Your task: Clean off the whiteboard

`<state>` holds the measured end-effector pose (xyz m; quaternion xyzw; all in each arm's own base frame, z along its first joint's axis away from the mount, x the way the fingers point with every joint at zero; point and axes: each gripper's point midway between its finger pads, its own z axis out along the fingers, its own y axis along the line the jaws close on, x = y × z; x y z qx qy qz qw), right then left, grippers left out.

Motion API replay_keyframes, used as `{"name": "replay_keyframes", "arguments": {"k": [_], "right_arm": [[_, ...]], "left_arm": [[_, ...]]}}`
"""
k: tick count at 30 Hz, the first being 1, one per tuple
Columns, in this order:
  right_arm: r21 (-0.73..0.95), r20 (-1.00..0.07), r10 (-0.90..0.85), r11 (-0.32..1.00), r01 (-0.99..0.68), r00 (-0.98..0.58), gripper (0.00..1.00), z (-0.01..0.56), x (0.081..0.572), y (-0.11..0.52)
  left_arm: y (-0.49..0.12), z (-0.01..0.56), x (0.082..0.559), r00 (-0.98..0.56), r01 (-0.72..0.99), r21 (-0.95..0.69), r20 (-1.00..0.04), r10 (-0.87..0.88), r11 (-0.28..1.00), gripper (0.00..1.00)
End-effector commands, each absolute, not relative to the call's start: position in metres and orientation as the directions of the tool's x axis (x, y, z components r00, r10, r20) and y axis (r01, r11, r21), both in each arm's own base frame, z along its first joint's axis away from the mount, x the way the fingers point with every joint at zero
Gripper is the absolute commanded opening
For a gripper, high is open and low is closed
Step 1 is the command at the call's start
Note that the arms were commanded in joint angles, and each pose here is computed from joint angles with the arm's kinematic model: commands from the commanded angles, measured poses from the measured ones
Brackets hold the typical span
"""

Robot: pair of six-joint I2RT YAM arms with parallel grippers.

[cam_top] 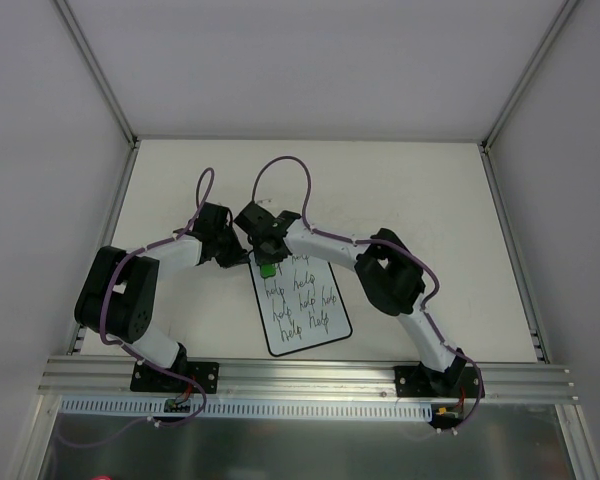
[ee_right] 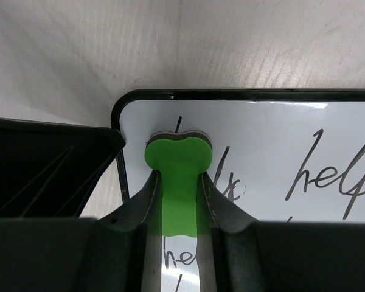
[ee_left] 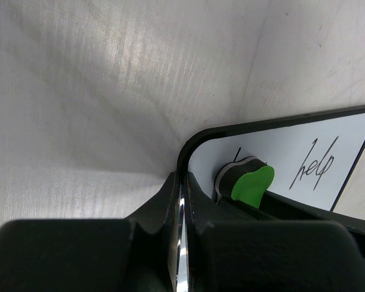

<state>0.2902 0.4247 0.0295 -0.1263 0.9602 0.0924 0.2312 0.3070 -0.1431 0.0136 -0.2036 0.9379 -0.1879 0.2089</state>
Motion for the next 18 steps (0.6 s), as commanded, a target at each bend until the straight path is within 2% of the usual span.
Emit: {"name": "replay_keyframes", "arguments": {"k": [1,18], "right_arm": [[0.100,-0.487,-0.167,0.965,-0.244,-0.857,0.00,0.034,0.298,0.423],[-0.031,-0.457,-0.113,0.993,-0.111,-0.882,0.00,0.022,0.318,0.349]], "left_arm": [[-0.121,-0.029,0.259,-0.878,-0.375,-0.272,-0.204,-0.433,0.886,0.00],[-0.122,-0.028,0.259,-0.883,-0.360,-0.276,-0.207,-0.421,0.891,0.00]]}}
